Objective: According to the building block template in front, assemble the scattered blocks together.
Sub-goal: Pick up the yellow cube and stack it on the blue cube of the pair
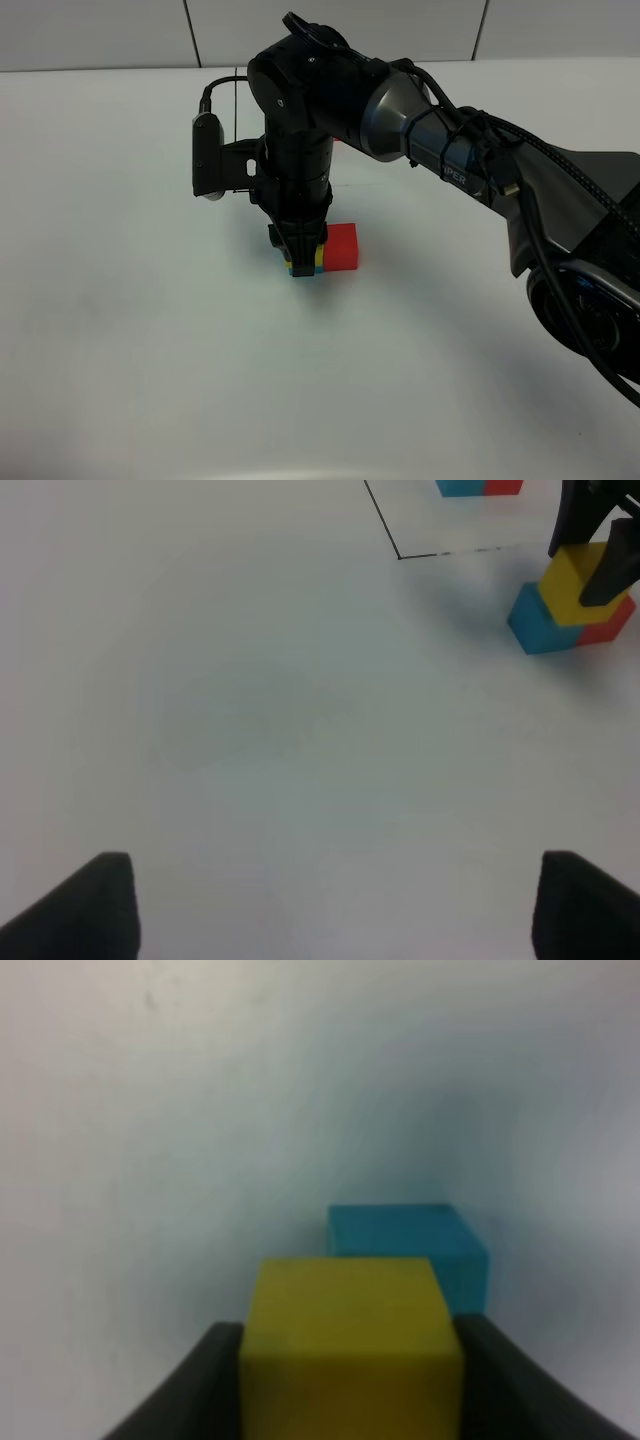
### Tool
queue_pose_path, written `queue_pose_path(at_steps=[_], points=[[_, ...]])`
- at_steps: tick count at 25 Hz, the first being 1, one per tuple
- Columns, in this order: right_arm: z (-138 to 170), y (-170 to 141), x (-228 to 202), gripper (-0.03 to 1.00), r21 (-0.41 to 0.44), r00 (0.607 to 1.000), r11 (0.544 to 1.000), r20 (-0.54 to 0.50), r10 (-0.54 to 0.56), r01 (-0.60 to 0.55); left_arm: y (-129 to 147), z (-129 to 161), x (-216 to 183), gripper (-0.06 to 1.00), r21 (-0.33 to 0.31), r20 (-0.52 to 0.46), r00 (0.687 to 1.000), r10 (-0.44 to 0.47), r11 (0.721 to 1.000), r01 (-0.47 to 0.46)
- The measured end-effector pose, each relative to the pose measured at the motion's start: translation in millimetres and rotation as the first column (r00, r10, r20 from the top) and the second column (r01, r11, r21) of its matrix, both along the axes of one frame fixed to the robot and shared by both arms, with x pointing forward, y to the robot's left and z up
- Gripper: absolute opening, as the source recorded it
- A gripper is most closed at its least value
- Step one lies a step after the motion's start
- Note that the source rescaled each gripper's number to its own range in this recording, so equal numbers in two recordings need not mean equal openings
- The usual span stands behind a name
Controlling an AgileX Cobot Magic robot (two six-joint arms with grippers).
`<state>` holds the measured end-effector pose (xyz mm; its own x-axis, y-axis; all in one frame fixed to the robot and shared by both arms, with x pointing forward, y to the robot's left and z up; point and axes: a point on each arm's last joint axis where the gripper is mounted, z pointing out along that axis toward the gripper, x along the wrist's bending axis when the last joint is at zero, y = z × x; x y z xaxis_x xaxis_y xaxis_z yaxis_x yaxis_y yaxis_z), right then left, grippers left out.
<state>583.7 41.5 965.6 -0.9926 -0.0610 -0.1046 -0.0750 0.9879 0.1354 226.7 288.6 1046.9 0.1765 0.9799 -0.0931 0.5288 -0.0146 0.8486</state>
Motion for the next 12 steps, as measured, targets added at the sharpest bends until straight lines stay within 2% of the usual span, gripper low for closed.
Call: queue_pose_path(at_steps=[5,12], points=[[0.0,-0.1,0.1,0.01,-0.009,1.000,1.000,0.010,0.029,-0.029,0.0,0.0,0.0,0.76,0.000,0.000,1.000,0.000,1.000,0.000],[0.1,-0.7,2.2,0.01,-0.013,1.000,1.000,0.030,0.006,-0.006,0.0,0.0,0.0,0.76,0.000,0.000,1.000,0.000,1.000,0.000]])
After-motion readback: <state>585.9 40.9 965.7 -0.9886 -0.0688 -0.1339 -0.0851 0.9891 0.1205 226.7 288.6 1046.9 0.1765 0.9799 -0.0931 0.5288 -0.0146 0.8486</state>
